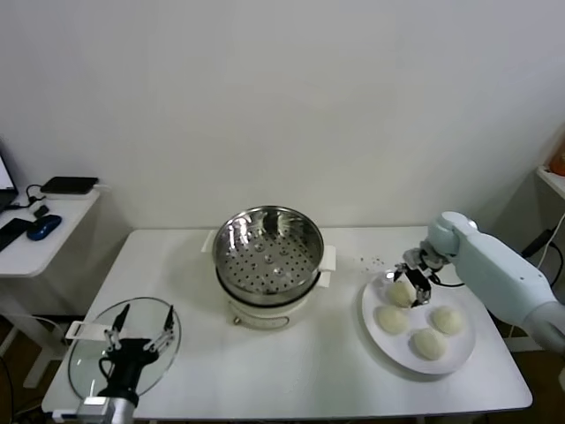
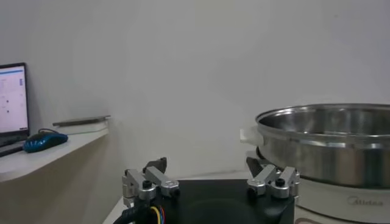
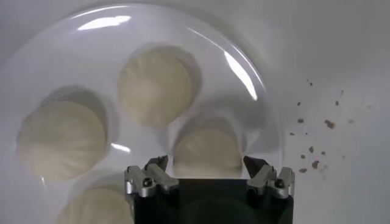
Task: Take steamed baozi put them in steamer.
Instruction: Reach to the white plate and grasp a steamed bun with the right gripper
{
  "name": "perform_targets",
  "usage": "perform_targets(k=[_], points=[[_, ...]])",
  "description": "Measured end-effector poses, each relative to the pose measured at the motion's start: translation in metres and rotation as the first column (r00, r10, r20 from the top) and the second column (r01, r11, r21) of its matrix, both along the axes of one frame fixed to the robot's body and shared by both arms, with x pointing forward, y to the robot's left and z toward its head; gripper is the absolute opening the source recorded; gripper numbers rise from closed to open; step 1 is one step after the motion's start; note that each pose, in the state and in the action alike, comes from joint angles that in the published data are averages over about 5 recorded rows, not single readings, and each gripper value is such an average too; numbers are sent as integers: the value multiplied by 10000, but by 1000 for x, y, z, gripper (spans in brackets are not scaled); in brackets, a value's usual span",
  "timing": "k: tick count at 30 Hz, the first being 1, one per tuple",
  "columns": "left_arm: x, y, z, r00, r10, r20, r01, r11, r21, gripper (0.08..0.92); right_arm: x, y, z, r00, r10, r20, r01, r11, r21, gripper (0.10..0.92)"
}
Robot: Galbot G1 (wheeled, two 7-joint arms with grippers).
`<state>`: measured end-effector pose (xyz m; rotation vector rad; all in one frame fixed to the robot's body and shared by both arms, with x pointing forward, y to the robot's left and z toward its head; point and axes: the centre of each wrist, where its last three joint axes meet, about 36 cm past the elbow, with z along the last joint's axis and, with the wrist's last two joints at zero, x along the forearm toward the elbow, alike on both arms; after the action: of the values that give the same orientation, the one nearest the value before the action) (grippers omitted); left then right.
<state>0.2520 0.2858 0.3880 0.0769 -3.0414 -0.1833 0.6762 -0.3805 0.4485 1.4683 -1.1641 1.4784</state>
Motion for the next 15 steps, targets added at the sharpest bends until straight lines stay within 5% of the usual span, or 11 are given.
perform_targets(k=[15], points=[[0,1,0,10000,31,-15,-31,10000,1,823,2,0,9,9999,85,126,-86,9999,62,620]])
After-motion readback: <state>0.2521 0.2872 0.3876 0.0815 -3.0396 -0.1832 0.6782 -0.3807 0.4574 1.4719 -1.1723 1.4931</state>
